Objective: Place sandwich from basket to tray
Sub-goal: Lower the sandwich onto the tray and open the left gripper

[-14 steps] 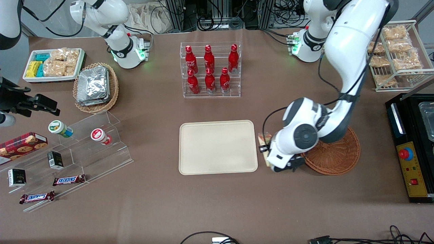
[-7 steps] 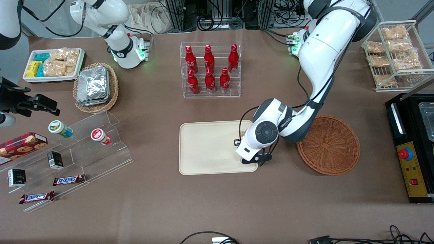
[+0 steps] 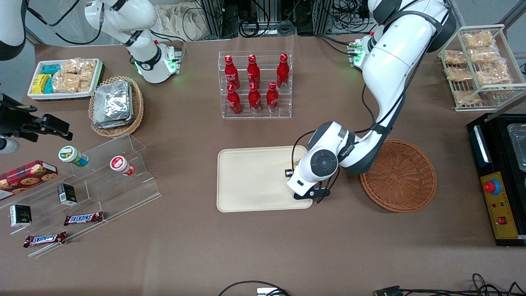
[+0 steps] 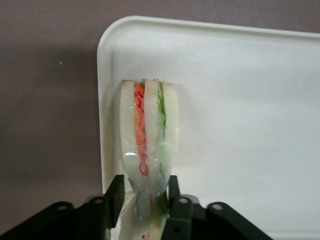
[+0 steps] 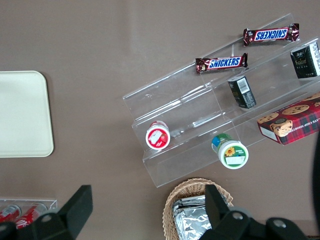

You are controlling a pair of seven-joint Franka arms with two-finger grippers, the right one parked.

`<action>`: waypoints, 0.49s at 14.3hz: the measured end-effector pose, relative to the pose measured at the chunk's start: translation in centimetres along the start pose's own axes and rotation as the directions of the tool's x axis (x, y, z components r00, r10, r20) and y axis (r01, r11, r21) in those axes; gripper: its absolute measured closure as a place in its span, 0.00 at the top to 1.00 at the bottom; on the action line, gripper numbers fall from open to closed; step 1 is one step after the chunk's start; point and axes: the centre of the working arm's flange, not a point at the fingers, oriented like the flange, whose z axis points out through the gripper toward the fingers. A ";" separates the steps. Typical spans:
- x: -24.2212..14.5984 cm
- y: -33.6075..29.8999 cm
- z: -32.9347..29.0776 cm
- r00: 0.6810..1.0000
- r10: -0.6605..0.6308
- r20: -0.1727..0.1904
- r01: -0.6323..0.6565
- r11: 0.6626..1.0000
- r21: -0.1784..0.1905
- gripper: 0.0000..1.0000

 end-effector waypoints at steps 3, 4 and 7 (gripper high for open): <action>0.0 0.0 0.0 1.000 0.000 0.000 0.000 1.000 0.000 0.78; 0.0 0.0 0.0 1.000 0.000 0.000 0.000 1.000 0.000 0.87; 0.0 0.0 0.0 1.000 0.000 -0.001 0.000 1.000 0.000 1.00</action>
